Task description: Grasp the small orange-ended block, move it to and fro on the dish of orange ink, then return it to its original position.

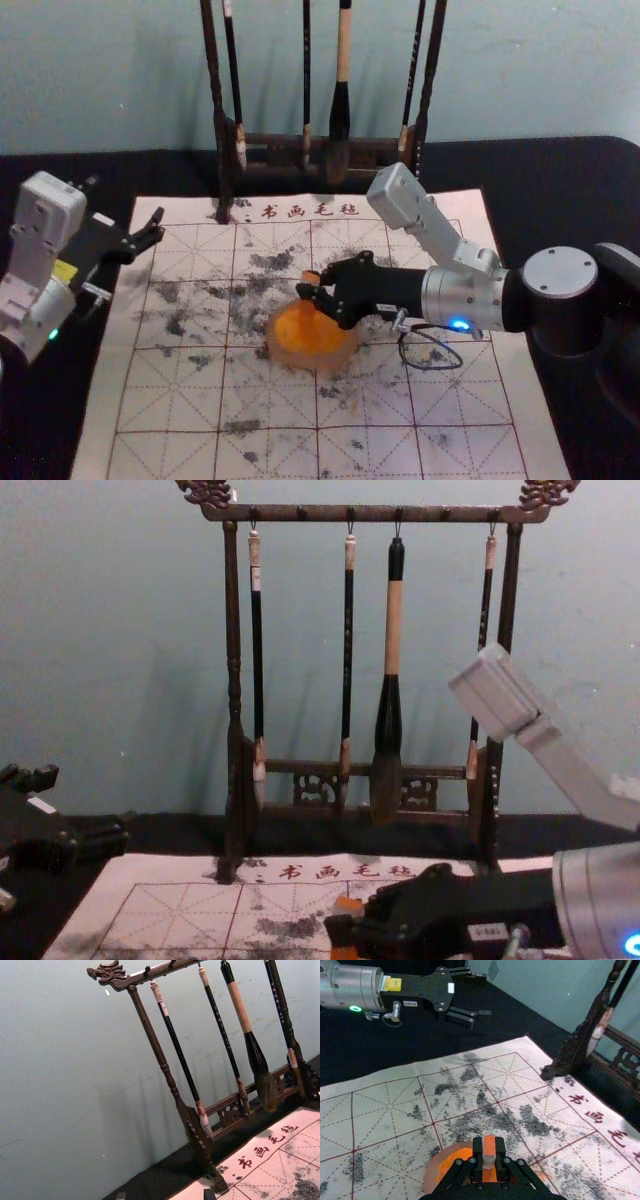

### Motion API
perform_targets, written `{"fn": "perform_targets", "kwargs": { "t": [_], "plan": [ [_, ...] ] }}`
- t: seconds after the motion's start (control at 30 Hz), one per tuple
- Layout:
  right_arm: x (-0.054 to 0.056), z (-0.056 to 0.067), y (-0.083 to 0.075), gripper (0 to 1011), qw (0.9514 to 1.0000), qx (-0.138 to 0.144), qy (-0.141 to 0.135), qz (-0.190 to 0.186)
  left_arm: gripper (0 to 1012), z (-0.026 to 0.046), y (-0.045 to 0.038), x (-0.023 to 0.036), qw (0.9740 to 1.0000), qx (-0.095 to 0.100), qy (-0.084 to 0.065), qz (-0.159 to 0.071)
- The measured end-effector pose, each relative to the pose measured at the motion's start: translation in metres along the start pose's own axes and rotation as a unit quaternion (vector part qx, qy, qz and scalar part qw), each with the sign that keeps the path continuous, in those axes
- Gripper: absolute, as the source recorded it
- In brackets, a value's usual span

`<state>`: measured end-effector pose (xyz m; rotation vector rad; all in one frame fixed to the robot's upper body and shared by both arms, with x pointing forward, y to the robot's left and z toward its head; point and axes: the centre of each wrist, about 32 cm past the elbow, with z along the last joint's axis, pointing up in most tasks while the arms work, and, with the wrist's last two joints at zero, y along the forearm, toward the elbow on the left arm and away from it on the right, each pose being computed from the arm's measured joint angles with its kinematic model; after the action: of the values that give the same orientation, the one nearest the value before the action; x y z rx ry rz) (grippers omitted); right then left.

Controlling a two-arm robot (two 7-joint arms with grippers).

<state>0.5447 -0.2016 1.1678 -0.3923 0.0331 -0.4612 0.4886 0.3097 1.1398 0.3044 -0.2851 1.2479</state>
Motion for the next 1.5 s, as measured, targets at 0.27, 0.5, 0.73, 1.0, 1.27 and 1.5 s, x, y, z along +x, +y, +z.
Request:
{"fn": "perform_targets", "kwargs": {
  "t": [0.27, 0.5, 0.73, 1.0, 1.27, 1.5],
  "plan": [
    [0.001, -0.002, -0.009, 109, 0.9999, -0.002, -0.001, -0.011, 1001, 0.0, 0.0, 0.0, 1.0, 0.0, 0.0, 0.0],
    [-0.001, -0.005, -0.018, 109, 0.9998, -0.008, 0.001, -0.016, 1001, 0.0, 0.0, 0.0, 1.0, 0.0, 0.0, 0.0],
    [-0.006, -0.007, -0.022, 109, 0.9999, -0.008, 0.002, -0.013, 1001, 0.0, 0.0, 0.0, 1.0, 0.0, 0.0, 0.0],
    [-0.014, -0.006, -0.022, 109, 1.0, -0.005, 0.002, 0.004, 1001, 0.0, 0.0, 0.0, 1.0, 0.0, 0.0, 0.0],
    [-0.019, -0.006, -0.014, 109, 0.9997, -0.004, 0.002, 0.023, 1001, 0.0, 0.0, 0.0, 1.0, 0.0, 0.0, 0.0],
    [-0.017, -0.003, -0.006, 109, 0.9996, -0.001, 0.001, 0.029, 1001, -0.0001, 0.0, 0.0, 1.0, 0.0, 0.0, 0.0]
  ]
}}
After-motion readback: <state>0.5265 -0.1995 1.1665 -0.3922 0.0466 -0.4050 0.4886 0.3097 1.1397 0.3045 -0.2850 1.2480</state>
